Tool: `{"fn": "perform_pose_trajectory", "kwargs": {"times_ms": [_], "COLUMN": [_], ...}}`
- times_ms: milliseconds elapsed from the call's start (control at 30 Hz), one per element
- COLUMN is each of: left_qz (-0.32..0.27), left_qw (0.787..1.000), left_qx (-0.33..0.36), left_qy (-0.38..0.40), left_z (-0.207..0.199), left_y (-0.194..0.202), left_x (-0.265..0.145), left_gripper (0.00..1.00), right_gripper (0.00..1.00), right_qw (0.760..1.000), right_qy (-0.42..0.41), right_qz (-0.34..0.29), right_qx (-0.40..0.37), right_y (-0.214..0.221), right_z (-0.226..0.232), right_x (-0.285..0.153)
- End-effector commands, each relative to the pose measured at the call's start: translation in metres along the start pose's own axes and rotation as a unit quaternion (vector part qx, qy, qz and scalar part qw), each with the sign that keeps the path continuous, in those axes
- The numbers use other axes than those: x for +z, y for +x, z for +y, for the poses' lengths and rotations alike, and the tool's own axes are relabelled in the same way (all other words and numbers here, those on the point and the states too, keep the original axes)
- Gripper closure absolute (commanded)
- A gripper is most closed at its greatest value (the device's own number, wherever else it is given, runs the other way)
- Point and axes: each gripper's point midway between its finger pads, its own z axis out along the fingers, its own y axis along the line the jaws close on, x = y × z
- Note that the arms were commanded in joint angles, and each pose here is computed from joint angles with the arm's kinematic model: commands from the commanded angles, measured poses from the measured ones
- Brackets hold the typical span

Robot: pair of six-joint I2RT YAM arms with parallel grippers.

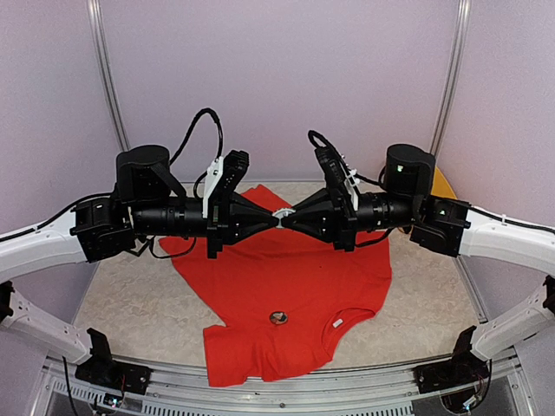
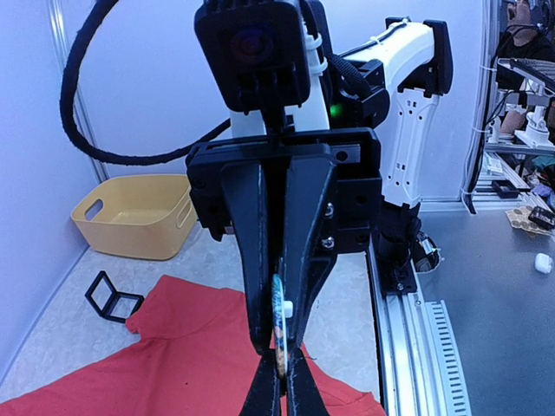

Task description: Pin the brooch onto the clothing

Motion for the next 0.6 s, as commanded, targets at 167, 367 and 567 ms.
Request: {"fn": "perform_pose_trajectory", "kwargs": {"times_ms": [167, 367, 567], "left_qz": [-0.008, -0.004, -0.001], "left_qw": [0.996, 1.000, 1.000], "left_qx": [0.026, 0.019, 0.008], "left_qy": [0.081, -0.004, -0.028], "left_z": [-0.045, -0.015, -0.002], "left_y": [-0.006, -0.004, -0.006], "left_x": [0.010, 0.002, -0.005], "left_gripper": [1.00, 1.00, 1.00], "right_gripper": [0.83, 0.55, 0.55], "right_qw": [0.994, 0.995, 0.994], "right_qy": [0.108, -0.058, -0.058], "right_qz": [0.014, 0.004, -0.003], "right_qx": [0.009, -0.085, -0.094], "right_y": [0.003, 0.009, 0.006], "right_z": [-0.042, 0.029, 0.038], "right_x": [-0.001, -0.015, -0.028]}}
